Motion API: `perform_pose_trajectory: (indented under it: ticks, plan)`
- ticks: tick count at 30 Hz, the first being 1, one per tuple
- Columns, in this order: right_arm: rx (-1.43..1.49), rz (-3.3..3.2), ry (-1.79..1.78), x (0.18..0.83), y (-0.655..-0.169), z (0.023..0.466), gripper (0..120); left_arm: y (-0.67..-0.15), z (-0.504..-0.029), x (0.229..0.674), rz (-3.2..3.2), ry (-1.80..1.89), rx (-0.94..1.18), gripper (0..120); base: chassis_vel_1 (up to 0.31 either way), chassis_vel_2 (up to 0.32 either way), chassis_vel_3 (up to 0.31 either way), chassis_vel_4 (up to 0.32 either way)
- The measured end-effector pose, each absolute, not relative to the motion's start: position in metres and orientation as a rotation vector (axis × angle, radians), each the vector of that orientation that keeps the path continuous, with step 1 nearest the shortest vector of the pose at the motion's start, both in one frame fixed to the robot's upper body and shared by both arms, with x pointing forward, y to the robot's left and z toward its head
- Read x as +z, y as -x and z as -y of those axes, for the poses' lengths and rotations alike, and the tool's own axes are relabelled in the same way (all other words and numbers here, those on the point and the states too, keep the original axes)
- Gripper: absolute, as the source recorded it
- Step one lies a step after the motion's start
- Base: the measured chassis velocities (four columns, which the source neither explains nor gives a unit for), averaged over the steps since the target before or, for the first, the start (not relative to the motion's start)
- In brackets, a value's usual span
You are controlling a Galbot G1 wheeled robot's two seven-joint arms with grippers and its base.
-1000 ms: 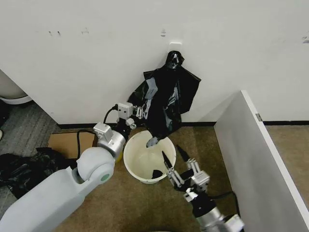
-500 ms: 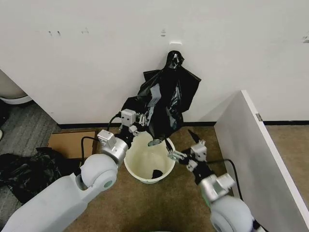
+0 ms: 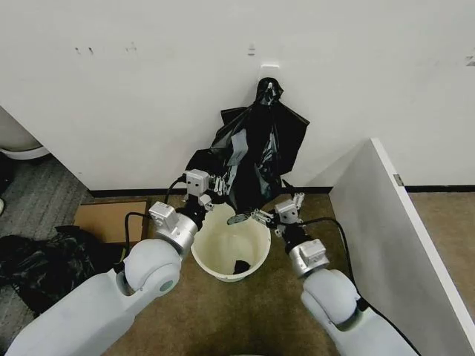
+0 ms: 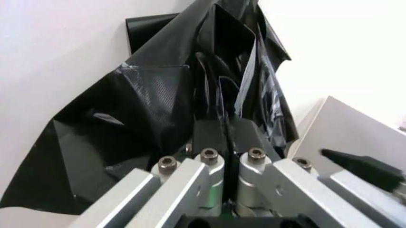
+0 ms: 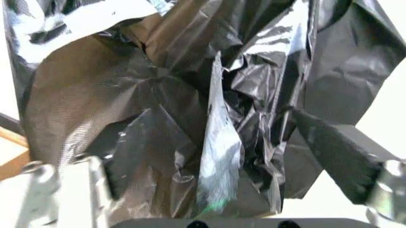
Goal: Place the garbage bag over the trash bin.
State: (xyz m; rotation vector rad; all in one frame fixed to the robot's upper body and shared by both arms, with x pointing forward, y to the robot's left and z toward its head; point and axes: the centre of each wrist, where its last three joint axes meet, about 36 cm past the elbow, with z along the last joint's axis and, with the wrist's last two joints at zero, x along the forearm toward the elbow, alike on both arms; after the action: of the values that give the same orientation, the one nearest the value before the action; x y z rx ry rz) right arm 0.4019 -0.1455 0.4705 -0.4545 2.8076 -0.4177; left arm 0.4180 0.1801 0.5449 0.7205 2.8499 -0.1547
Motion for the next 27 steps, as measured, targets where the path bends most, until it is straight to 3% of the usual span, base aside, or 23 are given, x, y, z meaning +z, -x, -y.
perform_pose_trajectory:
  ticks: [19, 23, 27]
  plan:
    - [-0.554, -2.813, 0.392, 0.457, -0.421, 0.130, 8, -0.408, -0.186, 0.545, -2.856, -0.735, -0.137, 0, 0.000, 0.000, 0.000, 0.000]
    - [-0.547, -2.818, 0.388, 0.458, -0.423, 0.131, 0, -0.407, -0.187, 0.547, -2.851, -0.734, -0.137, 0, 0.000, 0.000, 0.000, 0.000]
    - [-0.488, -2.835, 0.387, 0.465, -0.423, 0.135, 0, -0.403, -0.190, 0.547, -2.855, -0.725, -0.143, 0, 0.000, 0.000, 0.000, 0.000]
